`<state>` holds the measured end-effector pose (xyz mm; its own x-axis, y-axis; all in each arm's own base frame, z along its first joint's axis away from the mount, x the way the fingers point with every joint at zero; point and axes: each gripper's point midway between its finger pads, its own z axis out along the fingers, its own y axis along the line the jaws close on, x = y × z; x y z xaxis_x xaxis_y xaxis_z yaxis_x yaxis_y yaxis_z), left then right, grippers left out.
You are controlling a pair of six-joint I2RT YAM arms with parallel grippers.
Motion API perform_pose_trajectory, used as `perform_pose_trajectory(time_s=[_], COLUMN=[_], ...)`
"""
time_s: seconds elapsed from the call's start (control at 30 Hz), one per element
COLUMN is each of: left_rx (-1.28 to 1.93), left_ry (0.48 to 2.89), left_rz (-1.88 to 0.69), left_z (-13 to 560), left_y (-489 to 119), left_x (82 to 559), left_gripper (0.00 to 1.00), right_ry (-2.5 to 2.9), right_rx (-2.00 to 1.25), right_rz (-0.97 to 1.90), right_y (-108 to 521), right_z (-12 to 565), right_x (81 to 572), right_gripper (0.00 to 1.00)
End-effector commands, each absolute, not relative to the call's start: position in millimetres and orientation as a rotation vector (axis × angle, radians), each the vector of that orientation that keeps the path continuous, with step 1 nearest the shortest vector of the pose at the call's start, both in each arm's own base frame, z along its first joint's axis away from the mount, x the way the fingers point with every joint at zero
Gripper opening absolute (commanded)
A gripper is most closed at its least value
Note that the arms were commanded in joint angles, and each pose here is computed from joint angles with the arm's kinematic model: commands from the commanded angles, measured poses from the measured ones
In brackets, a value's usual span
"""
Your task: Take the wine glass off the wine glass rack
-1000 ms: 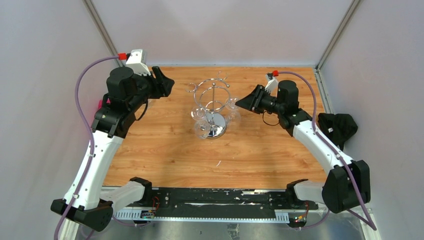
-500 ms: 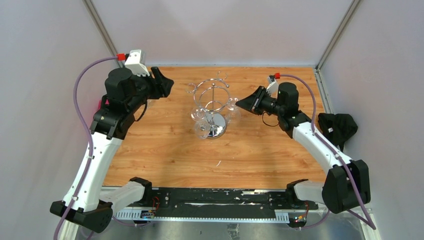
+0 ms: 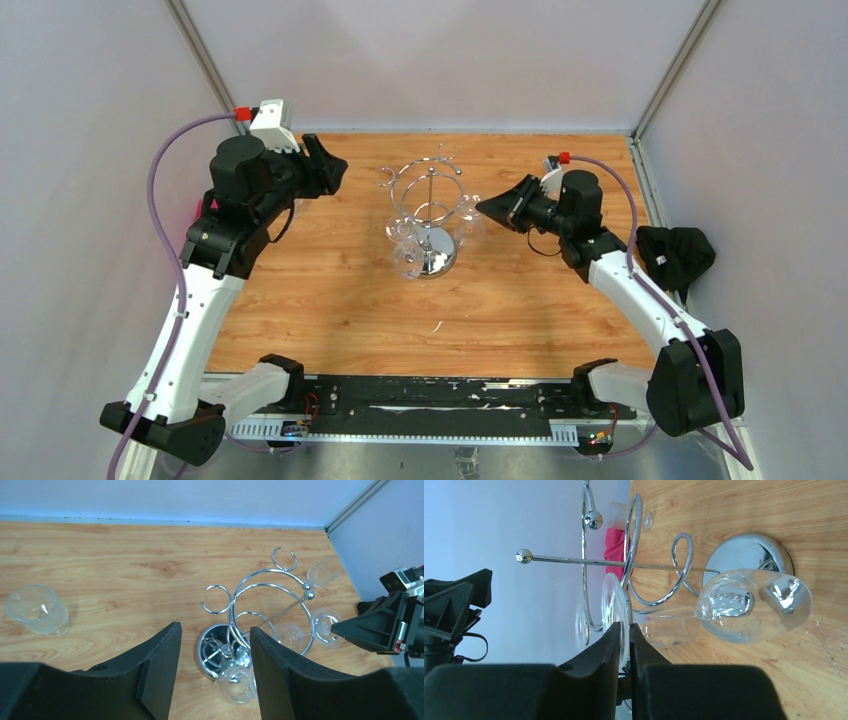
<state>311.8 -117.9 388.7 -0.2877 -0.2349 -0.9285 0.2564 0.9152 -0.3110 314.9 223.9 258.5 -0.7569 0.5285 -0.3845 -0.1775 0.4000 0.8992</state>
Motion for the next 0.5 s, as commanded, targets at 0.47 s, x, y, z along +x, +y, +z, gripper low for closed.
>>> perform_pose_trajectory(time_s=[0.47], left_rx=[0.051], left_ry=[1.784], left_rz=[-0.479], left_z=[391.8], left_y=[-120.0], left_x=[308.6], left_gripper=[0.58], right_ry=[1.941], right_rx=[0.337], right_rz=[1.353], right_y=[205.2], right_z=[273.4], right_x=[329.5], right_gripper=[0.23])
